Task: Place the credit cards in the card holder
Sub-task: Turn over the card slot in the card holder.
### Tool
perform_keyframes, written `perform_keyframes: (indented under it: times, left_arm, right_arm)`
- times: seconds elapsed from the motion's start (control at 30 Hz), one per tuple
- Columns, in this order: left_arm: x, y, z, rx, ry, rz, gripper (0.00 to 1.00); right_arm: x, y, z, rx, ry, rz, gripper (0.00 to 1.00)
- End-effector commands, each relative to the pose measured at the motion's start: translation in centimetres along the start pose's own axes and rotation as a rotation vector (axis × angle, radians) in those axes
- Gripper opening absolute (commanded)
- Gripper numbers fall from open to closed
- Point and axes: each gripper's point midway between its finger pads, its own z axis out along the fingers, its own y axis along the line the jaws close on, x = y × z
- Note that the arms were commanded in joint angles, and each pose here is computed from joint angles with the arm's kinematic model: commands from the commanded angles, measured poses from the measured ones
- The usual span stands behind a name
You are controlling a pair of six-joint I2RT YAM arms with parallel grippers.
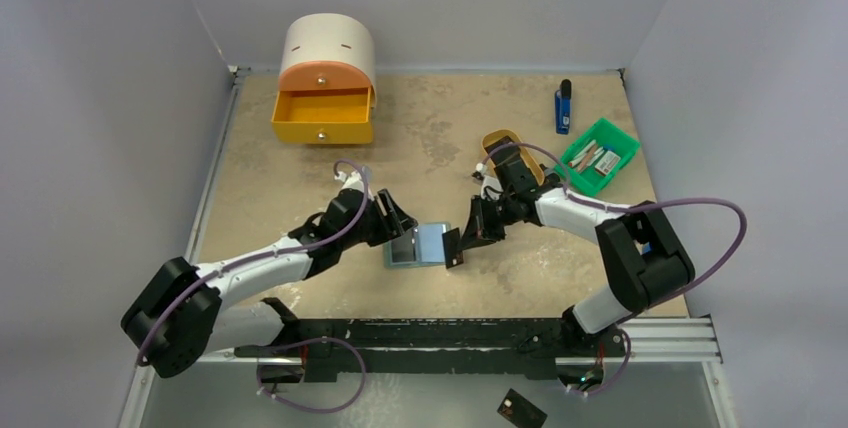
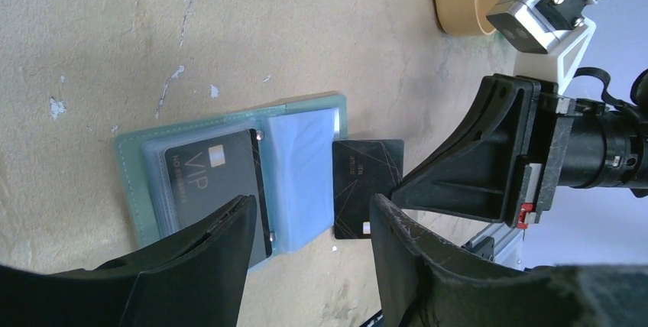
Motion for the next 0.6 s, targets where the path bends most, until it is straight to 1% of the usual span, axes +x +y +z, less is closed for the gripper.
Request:
perform_keyframes:
  times: [0.0,0.33,0.57]
  left_arm:
    - [-0.1,-0.7,0.3,0.039,-0.003,-0.018,0.56]
    - [0.9,0.1,0.9,0.019,0.035,-0.003,0.55]
    - [2.6,0.2,1.8,-0.048,0.097,0.095,0.55]
  right_arm:
    - [-0.3,1.4,-0.1,-0.076,-0.004,-0.004,0.00]
    - [-1.2,1.9,0.7,-0.115,-0.011,0.001,0.00]
    - [-1.5,2.0,1.2,-0.128,0.001,0.008,0.00]
